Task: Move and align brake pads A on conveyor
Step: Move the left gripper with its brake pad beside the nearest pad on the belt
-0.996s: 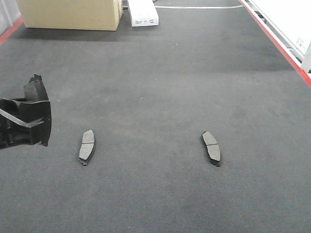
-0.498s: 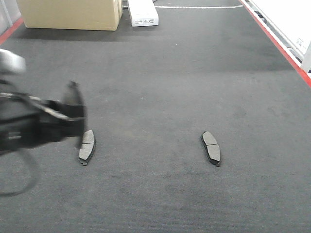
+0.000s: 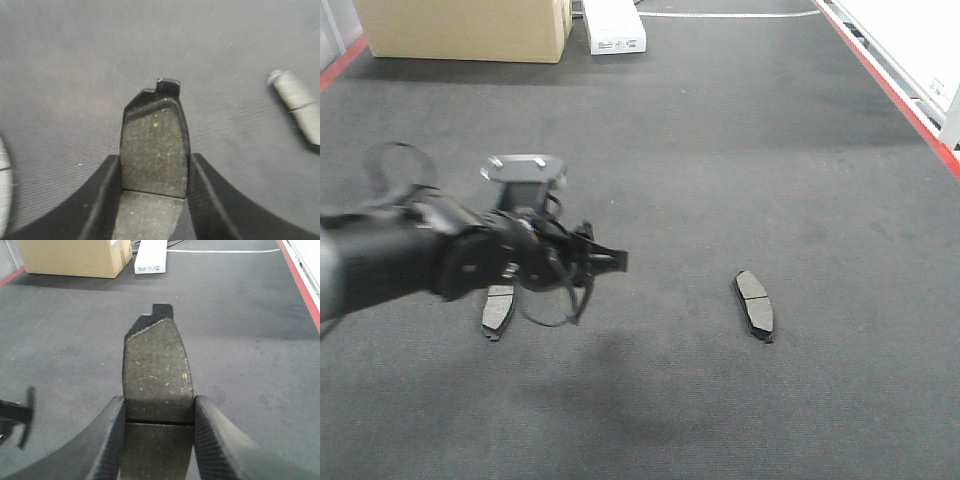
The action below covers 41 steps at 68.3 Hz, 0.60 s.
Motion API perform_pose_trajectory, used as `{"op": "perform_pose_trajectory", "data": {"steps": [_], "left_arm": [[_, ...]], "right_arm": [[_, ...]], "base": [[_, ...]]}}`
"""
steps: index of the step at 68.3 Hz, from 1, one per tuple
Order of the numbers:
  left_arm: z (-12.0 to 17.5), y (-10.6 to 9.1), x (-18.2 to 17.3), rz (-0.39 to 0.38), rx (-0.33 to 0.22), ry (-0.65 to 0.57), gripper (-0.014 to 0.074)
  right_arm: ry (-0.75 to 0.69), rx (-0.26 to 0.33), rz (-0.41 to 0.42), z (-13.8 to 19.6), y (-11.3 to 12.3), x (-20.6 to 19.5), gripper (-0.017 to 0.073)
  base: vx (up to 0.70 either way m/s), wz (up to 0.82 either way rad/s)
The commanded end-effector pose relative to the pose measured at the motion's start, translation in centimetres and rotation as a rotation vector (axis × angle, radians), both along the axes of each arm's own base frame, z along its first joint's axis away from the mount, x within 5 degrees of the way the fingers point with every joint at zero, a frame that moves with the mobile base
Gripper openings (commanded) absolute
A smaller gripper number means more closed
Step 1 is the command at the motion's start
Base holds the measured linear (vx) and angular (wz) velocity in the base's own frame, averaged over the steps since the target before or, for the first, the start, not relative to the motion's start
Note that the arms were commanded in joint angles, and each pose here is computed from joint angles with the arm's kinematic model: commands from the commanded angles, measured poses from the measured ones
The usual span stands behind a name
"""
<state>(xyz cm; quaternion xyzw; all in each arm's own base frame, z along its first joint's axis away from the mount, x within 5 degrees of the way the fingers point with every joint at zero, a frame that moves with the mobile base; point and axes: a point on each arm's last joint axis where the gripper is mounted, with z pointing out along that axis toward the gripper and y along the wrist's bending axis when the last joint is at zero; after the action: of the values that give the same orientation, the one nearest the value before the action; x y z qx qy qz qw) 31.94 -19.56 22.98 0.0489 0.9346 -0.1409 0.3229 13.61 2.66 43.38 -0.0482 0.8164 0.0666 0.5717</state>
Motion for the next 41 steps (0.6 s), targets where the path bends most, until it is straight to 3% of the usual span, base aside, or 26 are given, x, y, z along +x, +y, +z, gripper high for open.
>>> {"op": "perform_pose_trajectory", "data": {"steps": [1, 16, 41], "left_arm": [[1.4, -0.9, 1.3, 0.021, -0.083, -0.067, 0.0253], [-1.5, 0.5, 3.1, 0.127, -0.090, 0.007, 0.0253], [-3.3, -0.1, 4.1, 0.110, -0.118, -0.022, 0.0256]], "right_arm": [[-0.120, 0.010, 0.002, 1.7, -0.1, -0.1, 0.0095], [-0.120, 0.010, 0.002, 1.7, -0.1, -0.1, 0.0095], [-0.120, 0.010, 0.002, 1.7, -0.1, -0.1, 0.0095]], "base": [[0.00, 0.00], [0.00, 0.00], [0.00, 0.00]]}}
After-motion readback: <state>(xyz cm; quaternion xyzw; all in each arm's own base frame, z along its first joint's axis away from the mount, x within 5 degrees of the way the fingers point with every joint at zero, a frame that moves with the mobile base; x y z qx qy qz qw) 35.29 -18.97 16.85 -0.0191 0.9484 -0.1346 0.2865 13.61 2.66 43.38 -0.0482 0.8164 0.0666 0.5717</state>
